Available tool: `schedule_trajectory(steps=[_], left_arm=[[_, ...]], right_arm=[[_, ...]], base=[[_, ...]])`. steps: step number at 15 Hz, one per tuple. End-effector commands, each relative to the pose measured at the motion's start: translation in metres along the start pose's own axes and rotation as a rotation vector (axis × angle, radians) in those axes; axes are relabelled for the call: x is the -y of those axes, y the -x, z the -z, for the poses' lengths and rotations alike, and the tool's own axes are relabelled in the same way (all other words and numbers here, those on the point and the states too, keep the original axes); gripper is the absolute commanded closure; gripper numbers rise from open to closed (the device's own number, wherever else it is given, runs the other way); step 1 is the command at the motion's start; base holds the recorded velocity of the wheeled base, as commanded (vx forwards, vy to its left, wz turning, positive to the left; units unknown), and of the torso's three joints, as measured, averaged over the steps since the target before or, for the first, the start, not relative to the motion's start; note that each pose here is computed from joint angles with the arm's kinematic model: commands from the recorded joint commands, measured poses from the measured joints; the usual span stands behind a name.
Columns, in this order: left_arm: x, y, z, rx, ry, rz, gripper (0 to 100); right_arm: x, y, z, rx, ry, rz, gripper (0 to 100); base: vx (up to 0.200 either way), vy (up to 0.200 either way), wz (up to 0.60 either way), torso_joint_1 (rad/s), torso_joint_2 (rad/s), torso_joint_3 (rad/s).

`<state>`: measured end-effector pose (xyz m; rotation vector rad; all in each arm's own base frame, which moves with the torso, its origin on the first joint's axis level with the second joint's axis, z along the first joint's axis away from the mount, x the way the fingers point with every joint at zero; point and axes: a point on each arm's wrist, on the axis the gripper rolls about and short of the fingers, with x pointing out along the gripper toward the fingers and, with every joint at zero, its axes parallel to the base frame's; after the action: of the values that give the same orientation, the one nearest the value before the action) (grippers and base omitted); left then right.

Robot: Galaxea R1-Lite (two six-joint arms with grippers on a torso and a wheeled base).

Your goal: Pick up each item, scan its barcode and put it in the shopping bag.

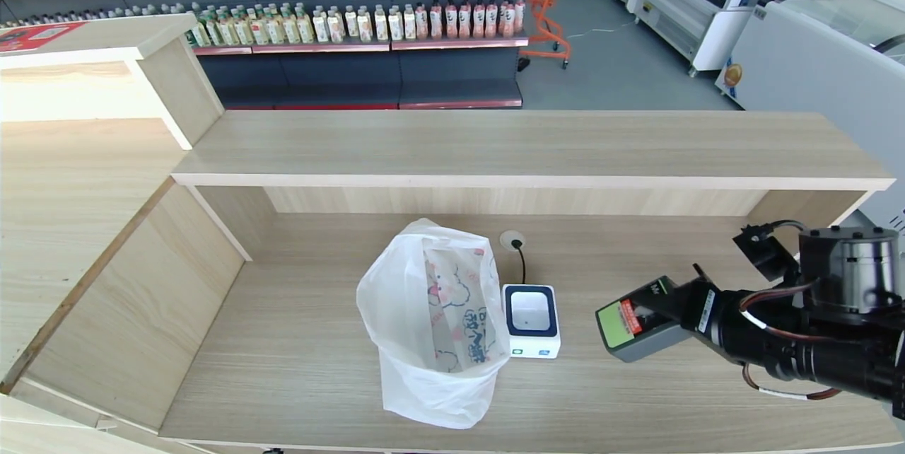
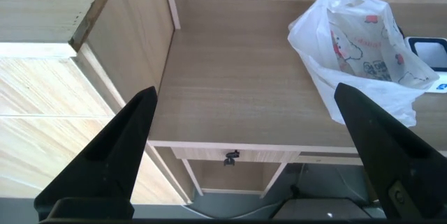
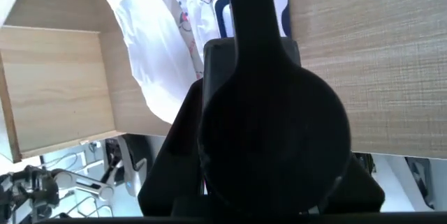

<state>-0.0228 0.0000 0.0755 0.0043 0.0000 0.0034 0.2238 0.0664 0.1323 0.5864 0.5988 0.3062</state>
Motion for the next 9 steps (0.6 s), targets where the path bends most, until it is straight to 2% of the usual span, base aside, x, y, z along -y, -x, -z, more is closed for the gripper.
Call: schedule_trajectory(steps=[1,4,9], left_arm=[[0.0,0.0,0.0,-0.002,0.0,0.0,0],[0.0,0.0,0.0,-0.002,0.0,0.0,0],[0.0,0.0,0.0,-0.002,0.0,0.0,0]], right_arm=[[0.006,-0.023,0.002,-0.037,0.029,0.039,100],[0.008,-0.045,0.0,-0.058,0.103,0.044,100],[0.006,-0.076,0.002,-0.065,0.14,0.015,100]], base=[[0.0,0.0,0.0,0.0,0.0,0.0],[0.0,0.0,0.0,0.0,0.0,0.0],[0.0,0.0,0.0,0.0,0.0,0.0]])
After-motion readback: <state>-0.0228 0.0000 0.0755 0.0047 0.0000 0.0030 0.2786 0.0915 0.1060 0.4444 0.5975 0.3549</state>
